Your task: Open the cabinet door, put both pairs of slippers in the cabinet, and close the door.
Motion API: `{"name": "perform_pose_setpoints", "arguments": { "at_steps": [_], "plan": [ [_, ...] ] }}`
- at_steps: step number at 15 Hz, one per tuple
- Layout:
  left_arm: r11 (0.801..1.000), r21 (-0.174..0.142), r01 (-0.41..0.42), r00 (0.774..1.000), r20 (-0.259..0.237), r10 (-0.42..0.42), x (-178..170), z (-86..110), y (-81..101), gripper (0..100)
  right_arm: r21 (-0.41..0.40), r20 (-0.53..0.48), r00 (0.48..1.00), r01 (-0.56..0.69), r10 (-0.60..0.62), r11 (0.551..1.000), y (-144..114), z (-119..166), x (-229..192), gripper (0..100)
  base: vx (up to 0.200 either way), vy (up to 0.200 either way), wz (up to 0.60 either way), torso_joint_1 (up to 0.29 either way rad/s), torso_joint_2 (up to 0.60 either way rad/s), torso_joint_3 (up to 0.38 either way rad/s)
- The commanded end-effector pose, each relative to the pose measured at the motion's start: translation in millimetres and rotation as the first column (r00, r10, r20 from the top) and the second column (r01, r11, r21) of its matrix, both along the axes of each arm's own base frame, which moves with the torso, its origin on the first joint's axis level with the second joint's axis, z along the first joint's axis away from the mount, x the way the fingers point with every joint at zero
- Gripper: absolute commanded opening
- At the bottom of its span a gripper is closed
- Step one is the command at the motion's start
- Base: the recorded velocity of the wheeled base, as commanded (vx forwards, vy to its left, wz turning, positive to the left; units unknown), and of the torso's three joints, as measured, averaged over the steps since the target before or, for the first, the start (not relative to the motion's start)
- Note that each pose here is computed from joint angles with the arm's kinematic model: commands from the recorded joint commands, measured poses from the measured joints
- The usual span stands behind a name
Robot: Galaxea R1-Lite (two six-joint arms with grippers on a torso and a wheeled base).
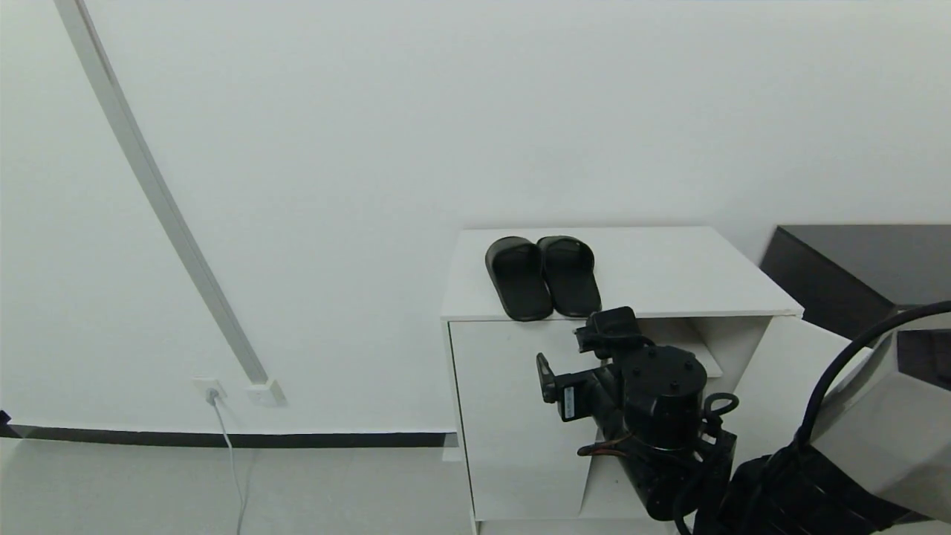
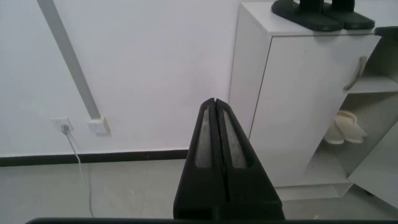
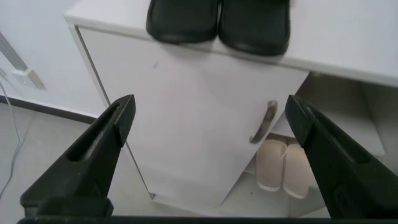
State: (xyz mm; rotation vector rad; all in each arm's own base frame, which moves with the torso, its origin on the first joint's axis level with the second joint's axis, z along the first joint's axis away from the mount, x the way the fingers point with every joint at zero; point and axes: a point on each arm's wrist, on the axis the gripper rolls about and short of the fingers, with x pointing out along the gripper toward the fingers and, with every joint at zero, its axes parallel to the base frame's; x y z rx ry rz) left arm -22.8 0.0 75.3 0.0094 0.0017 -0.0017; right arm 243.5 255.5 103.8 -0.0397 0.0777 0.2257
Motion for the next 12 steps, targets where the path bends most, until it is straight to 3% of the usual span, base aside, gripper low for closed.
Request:
{"name": "perform_pose_setpoints", "arguments": {
  "at_steps": [1,4,7,10,12],
  "plan": [
    [1.000,0.000,0.000,1.000,-0.001,0.000,0.1,0.1,0.0,0,0.001,-0.001,1.000,0.000,0.000,1.000,0.1,-0.4,0.0,100,0.000,0.000,0.00,0.266,-0.61,-0.339],
    [1.000,0.001,0.000,1.000,-0.001,0.000,0.1,0.1,0.0,0,0.005,0.006,1.000,-0.003,0.003,1.000,-1.6,-2.1,-2.3,100,0.000,0.000,0.00,0.198,-0.44,-0.242],
    [1.000,0.000,0.001,1.000,-0.001,-0.001,0.1,0.1,0.0,0,0.025,0.036,0.997,-0.072,0.071,0.997,-3.0,-0.9,-4.5,100,0.000,0.000,0.00,0.020,-0.04,-0.020],
    [1.000,0.008,0.003,1.000,-0.001,-0.003,0.1,0.1,-0.1,0,0.043,0.087,0.996,-0.036,0.032,0.998,-11.2,33.3,22.1,100,0.000,0.000,0.00,0.000,0.00,0.000],
    [1.000,0.006,0.000,1.000,-0.001,0.000,0.1,0.1,0.0,0,0.009,0.025,0.999,-0.026,0.026,1.000,-9.2,53.7,29.6,100,0.000,0.000,0.00,0.000,0.00,0.000]
  ]
}}
